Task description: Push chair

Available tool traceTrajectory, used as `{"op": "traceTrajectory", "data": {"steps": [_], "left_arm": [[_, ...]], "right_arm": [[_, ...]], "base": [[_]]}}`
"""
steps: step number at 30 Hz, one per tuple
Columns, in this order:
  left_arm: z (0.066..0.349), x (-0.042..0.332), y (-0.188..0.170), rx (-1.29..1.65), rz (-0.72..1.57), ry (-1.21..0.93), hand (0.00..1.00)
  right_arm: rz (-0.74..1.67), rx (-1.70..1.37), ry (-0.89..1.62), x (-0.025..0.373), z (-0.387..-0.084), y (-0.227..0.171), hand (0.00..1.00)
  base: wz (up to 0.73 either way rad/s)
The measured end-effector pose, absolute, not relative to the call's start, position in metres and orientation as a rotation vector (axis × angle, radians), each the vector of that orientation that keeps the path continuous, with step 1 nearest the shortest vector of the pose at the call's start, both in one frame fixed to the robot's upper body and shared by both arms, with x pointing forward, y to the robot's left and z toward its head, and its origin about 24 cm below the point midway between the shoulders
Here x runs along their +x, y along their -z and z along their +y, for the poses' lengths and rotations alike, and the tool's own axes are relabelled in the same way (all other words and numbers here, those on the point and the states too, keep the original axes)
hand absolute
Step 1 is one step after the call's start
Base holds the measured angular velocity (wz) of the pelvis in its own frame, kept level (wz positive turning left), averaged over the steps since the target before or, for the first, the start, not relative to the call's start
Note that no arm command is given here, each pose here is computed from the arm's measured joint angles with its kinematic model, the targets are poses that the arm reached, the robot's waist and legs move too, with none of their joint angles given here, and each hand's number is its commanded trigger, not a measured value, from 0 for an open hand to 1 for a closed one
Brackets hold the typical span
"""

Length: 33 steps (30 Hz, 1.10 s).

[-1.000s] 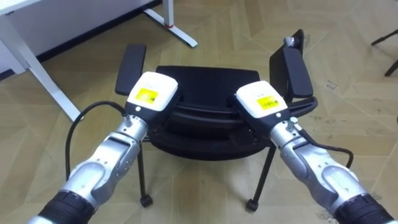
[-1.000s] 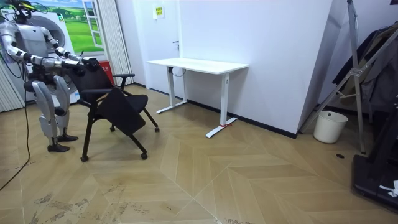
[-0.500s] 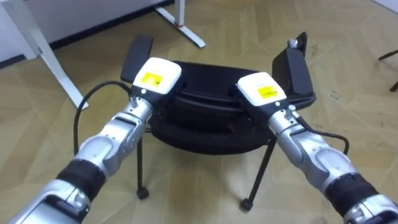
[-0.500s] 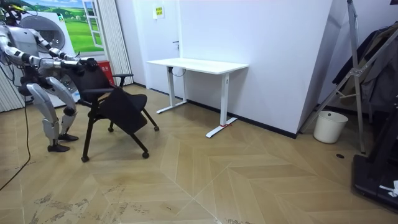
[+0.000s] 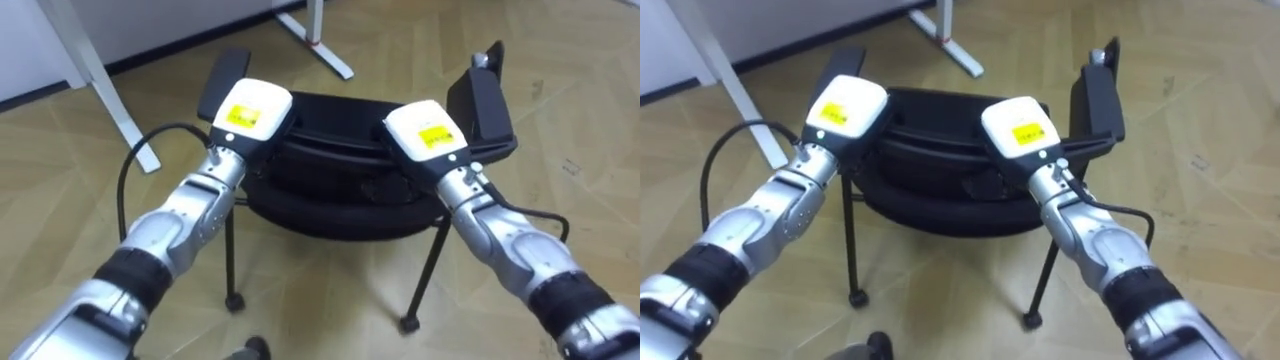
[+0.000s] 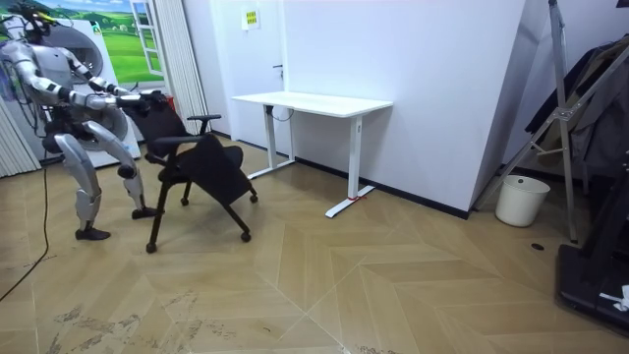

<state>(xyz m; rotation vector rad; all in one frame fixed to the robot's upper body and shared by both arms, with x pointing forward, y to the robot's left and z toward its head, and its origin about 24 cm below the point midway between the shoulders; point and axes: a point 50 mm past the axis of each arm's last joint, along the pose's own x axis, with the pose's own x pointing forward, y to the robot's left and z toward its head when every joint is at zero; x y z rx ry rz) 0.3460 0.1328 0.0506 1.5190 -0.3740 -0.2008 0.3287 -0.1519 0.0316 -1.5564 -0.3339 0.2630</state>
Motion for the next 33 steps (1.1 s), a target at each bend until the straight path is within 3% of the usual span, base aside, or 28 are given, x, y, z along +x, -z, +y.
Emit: {"op": "traceTrajectory", "data": {"steps": [12,25,33], "left_arm": [[0.14,0.349,-0.055,1.5,-0.408,0.14,1.0],[0.146,0.351,-0.05,1.489,-0.367,0.096,1.0],[0.145,0.349,-0.046,1.486,-0.347,0.09,1.0]], "right_arm": [[-0.406,-1.606,-0.217,0.336,-0.142,-0.043,1.0],[-0.429,-1.644,-0.235,0.345,-0.132,-0.049,1.0],[-0.414,-1.64,-0.263,0.346,-0.129,-0.046,1.0]], "base": [[0.03],[0.5],[0.09]]}}
